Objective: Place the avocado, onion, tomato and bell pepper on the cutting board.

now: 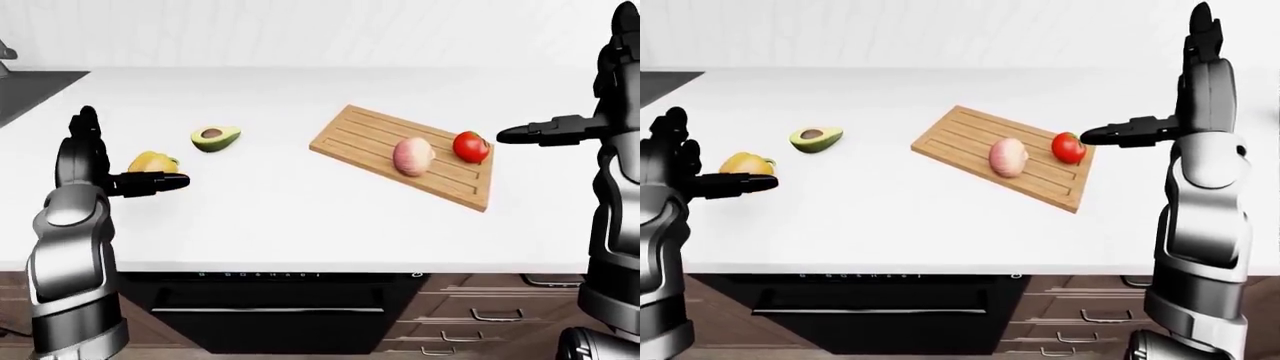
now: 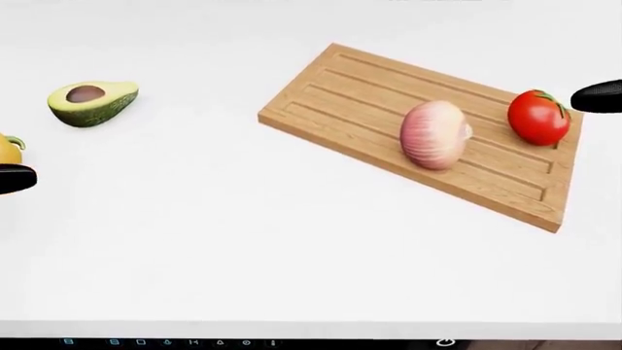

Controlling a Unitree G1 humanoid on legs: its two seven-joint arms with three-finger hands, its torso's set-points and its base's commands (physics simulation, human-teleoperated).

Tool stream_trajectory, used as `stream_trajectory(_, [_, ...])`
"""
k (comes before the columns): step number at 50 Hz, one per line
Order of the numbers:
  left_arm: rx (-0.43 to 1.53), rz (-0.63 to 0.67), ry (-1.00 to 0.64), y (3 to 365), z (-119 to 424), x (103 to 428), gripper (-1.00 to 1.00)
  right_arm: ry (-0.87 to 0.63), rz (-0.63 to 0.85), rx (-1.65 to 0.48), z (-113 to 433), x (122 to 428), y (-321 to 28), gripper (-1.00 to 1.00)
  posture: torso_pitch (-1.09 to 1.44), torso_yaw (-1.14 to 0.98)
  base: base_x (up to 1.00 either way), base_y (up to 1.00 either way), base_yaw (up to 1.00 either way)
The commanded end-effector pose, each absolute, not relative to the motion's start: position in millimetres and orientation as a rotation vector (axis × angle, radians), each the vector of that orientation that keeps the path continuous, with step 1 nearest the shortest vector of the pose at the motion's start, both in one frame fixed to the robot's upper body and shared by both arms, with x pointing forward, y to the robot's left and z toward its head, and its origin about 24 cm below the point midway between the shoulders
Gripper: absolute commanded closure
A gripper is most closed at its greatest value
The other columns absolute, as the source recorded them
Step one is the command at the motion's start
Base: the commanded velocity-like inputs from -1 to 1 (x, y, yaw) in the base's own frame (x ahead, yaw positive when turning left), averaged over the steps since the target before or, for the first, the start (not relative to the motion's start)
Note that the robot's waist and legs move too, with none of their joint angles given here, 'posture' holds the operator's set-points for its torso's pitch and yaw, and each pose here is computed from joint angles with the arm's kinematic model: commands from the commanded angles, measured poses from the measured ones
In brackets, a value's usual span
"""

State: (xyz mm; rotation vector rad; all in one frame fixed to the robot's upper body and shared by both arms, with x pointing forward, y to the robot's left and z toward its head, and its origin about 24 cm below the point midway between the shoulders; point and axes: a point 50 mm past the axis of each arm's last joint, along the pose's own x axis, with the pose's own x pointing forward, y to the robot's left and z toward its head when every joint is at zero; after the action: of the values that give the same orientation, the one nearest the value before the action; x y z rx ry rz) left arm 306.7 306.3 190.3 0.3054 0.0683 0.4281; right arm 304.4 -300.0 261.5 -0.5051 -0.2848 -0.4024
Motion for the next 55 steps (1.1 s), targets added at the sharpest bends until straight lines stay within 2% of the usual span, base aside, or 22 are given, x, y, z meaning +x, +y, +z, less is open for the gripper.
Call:
stream_trajectory(1, [0.332,0.446,-0.032,307,211,307,-1.00,-0.376,-0.423,-0.527,282,299,-298,-1.00,0.00,0.00,0.00,0.00,0.00])
stream_trajectory(28, [0.359,0.460,0.044,315,186,315,-1.00,-0.375,-0.418,-0.530,280,299,-297,-1.00,0.00,0.00,0.00,0.00,0.00])
stream_trajectory(29, [0.362,0.462,0.046,315,184,315,-0.94,-0.376,-0.418,-0.530,280,299,-297,-1.00,0.00,0.00,0.00,0.00,0.00])
stream_trajectory(33, [0.365,0.465,0.058,316,181,314,-0.92,-0.376,-0.419,-0.530,280,299,-297,-1.00,0.00,0.00,0.00,0.00,0.00])
stream_trajectory(39, [0.371,0.475,0.065,318,180,313,-0.76,-0.376,-0.417,-0.530,280,300,-297,-1.00,0.00,0.00,0.00,0.00,0.00])
stream_trajectory(41, [0.374,0.476,0.069,319,179,313,-0.63,-0.376,-0.417,-0.530,280,300,-296,-1.00,0.00,0.00,0.00,0.00,0.00])
stream_trajectory(44, [0.375,0.480,0.072,319,179,312,-0.59,-0.376,-0.416,-0.530,280,300,-296,-1.00,0.00,0.00,0.00,0.00,0.00])
stream_trajectory(47, [0.384,0.477,0.077,319,177,312,-0.37,-0.377,-0.418,-0.530,281,300,-297,-1.00,0.00,0.00,0.00,0.00,0.00])
stream_trajectory(55, [0.405,0.471,0.097,319,172,314,-0.20,-0.377,-0.414,-0.530,280,301,-295,-1.00,0.00,0.00,0.00,0.00,0.00])
